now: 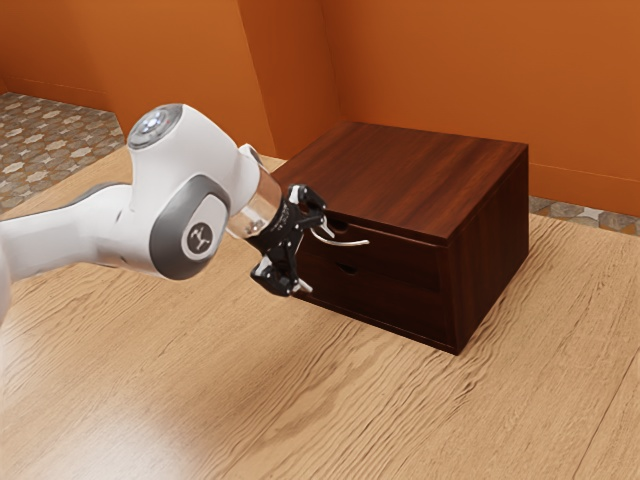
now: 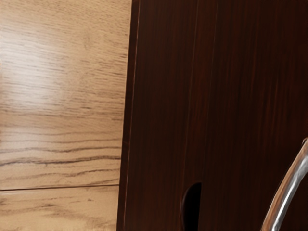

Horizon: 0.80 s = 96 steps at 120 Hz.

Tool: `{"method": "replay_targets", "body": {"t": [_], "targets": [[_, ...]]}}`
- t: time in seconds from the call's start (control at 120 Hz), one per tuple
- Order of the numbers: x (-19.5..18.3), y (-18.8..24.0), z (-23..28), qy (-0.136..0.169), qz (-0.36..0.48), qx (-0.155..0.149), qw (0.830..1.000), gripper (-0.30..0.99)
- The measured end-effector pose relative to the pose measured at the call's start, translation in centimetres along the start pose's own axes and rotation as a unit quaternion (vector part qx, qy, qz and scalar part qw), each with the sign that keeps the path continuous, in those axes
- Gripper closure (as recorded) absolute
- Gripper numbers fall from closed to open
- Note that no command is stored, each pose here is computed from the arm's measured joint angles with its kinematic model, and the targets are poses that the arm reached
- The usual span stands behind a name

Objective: Pull the drawer handle with one arm to open the drawer

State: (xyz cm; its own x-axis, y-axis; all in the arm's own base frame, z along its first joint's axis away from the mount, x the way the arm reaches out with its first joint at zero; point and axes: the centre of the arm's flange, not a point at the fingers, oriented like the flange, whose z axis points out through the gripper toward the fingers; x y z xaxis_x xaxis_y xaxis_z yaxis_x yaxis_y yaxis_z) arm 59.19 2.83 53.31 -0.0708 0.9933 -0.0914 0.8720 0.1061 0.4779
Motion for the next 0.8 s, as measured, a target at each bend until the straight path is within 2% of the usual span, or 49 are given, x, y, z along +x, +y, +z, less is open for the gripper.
{"method": "replay_targets", "body": {"t": [0.133, 0.575, 0.8], "targets": [[0.0, 0.0, -0.2, 0.000, -0.001, 0.002, 1.000, 0.21], [-0.1, -0.4, -2.2, -0.001, -0.004, 0.018, 1.000, 0.65], [-0.2, -0.7, -2.7, -0.002, -0.004, 0.027, 1.000, 0.74]]}}
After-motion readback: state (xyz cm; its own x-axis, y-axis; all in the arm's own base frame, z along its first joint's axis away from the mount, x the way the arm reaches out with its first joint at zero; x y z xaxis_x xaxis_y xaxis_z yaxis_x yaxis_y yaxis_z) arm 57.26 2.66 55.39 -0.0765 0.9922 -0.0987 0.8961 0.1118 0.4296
